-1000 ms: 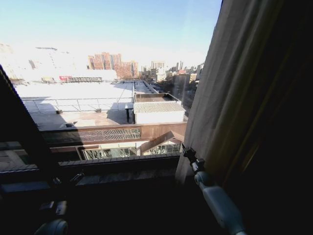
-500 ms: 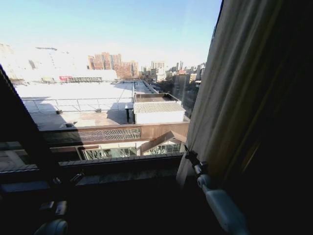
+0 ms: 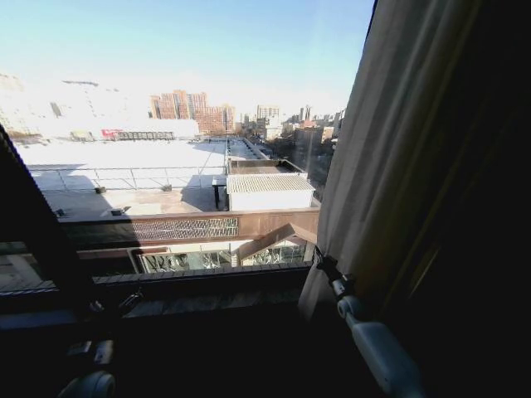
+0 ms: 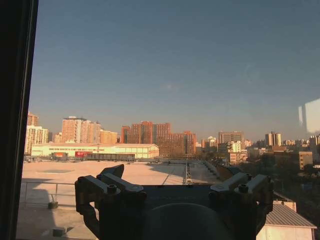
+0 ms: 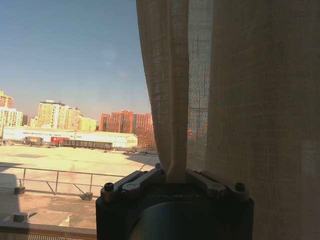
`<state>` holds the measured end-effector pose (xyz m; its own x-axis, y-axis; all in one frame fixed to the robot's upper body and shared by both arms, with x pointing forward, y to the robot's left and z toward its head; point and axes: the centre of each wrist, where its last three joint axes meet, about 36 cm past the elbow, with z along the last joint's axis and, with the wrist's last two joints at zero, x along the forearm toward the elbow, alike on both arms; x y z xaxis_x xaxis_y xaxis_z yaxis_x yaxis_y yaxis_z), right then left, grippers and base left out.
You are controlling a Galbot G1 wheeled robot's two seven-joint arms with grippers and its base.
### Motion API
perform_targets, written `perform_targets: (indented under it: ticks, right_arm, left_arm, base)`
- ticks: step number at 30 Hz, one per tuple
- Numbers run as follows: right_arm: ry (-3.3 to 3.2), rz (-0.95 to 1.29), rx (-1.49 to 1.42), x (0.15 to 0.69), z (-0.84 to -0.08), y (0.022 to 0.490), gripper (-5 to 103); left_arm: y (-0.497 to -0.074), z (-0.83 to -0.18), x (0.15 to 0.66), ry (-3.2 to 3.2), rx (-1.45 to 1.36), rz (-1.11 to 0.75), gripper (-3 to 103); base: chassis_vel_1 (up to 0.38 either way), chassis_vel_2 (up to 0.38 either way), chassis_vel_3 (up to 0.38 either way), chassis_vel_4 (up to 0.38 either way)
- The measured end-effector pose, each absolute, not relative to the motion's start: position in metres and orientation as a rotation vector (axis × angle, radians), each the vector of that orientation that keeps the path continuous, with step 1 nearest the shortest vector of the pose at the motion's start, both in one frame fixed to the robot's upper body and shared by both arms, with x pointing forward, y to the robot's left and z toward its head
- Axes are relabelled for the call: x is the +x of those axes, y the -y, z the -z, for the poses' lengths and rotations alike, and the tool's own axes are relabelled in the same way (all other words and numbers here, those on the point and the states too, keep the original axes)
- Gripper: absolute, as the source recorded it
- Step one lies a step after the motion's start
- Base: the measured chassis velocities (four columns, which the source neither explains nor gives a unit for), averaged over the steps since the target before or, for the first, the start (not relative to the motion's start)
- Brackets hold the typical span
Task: Open the curtains by pulling them apart, changing their state from closed to fully open.
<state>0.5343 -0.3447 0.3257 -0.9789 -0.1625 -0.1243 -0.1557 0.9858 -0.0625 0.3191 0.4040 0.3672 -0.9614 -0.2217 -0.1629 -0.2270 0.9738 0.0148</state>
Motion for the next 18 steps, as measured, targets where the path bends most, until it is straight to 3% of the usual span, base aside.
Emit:
perform_targets:
  ticks: [10,18]
  right_arm:
    - [-2.977,0.015,-0.174,0.528,-0.336,0.361,0]
    - [-2.956,0.071,-0.183,0.525,-0.329,0.367,0]
  left_arm:
    - [-0.404,-0.367,0.319,-2.961,-0.338,-0.050,100]
    - [-0.404,-0.367,0.319,-2.961,-0.338,-0.050,100]
  base:
    - [-0.359,-0.141,0.346,0.189]
    - [-0.151,-0.338,0.122,0.322]
